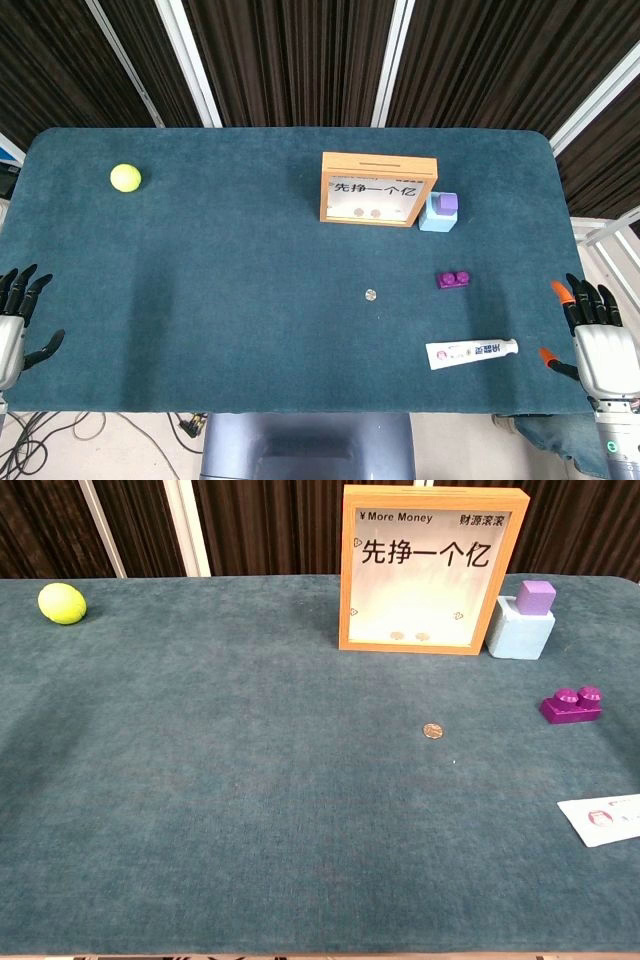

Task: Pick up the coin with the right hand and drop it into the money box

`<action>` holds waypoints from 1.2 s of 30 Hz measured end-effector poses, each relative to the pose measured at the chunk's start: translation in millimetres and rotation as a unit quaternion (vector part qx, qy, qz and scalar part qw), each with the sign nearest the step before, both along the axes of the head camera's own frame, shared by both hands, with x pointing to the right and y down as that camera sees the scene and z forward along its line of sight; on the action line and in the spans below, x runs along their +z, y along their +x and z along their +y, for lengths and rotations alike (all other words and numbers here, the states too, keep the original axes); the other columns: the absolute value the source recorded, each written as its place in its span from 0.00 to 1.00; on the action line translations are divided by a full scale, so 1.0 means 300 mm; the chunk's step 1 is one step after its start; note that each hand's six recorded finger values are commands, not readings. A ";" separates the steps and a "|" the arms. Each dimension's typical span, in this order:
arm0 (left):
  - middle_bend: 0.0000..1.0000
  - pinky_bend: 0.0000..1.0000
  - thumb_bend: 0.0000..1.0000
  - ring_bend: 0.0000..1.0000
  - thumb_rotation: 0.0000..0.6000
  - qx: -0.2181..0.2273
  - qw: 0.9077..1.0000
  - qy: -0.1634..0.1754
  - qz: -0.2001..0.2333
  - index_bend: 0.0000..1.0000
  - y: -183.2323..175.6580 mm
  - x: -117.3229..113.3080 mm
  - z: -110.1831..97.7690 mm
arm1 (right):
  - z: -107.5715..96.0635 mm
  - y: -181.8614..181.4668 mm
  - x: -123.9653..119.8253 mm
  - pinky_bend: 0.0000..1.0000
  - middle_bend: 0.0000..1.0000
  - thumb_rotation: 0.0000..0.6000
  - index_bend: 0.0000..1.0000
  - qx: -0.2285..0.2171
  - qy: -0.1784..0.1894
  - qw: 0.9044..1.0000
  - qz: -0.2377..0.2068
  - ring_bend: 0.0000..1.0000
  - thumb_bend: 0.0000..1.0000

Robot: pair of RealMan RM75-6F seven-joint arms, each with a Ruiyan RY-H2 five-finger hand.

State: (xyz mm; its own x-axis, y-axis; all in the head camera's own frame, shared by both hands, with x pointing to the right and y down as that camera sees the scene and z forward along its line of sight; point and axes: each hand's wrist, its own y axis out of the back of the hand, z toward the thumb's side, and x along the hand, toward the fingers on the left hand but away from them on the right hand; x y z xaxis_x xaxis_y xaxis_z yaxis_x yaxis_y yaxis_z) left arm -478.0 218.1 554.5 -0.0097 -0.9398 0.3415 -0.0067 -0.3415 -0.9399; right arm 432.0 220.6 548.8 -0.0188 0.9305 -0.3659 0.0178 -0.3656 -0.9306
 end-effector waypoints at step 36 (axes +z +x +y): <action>0.03 0.07 0.24 0.00 1.00 0.002 1.000 -0.008 -0.003 0.15 0.019 0.013 0.001 | -0.006 -0.111 0.031 0.00 0.02 1.00 0.13 -0.044 -0.025 0.997 -0.061 0.00 0.27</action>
